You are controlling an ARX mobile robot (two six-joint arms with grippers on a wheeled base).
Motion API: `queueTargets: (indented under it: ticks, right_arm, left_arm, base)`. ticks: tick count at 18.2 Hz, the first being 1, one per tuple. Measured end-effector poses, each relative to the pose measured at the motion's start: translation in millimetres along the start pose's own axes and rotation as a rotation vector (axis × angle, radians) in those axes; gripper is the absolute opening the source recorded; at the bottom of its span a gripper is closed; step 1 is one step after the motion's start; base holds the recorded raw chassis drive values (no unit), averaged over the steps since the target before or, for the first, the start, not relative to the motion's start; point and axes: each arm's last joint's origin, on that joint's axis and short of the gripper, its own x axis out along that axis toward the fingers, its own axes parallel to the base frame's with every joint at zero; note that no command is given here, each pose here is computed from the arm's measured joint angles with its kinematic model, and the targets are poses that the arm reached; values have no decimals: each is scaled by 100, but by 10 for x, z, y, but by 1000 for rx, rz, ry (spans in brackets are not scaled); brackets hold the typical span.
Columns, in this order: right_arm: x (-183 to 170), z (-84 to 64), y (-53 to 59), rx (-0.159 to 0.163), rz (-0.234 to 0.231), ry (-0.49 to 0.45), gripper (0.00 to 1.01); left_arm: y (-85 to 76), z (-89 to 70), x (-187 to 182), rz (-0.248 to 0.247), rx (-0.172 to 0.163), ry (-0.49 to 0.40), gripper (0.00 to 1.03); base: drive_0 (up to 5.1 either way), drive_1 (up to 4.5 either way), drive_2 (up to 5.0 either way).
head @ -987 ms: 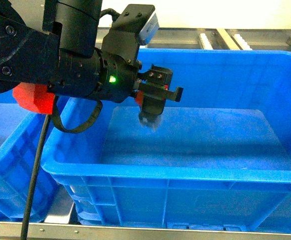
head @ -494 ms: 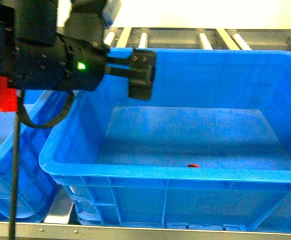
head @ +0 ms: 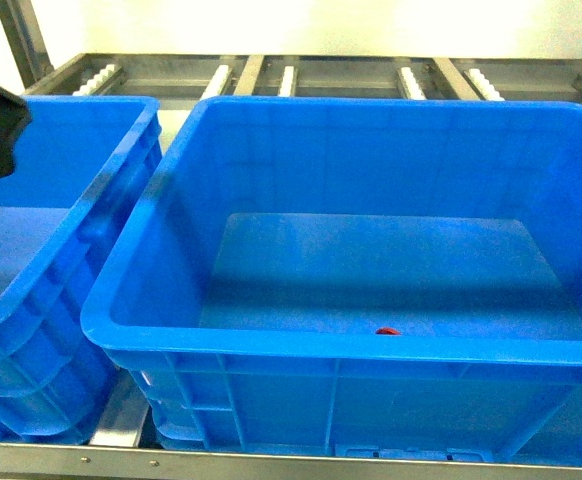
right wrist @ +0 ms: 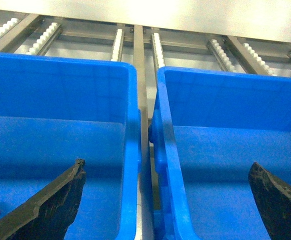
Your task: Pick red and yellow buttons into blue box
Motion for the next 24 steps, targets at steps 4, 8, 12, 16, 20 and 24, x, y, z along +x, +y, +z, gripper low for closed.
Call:
queueTargets:
  ticks: [4, 8, 12, 16, 20, 24]
  right_arm:
    - [0, -1, 0, 0, 0, 1, 98]
    - [-72, -42, 67, 37, 66, -110, 77]
    - [-150, -172, 148, 57, 80, -88, 56]
    - [-286, -274, 243, 61, 78, -98, 10]
    - [-392, -347, 369, 63, 84, -98, 2]
    - [-453, -437, 365, 63, 78, -107, 2]
  left_arm:
    - [0, 23, -122, -20, -24, -35, 98]
    - [71, -39, -180, -64, 30, -196, 80]
    - [196, -197, -323, -49, 94, -217, 57]
    - [329, -357, -524, -51, 117, -225, 12]
    - [486, -460, -680, -41, 118, -230, 2]
    - [493, -568, -784, -57, 119, -259, 2]
  base:
    - [0, 0, 0]
    - [0, 0, 0]
    - [0, 0, 0]
    - [0, 0, 0]
    - [0, 0, 0]
    - [0, 0, 0]
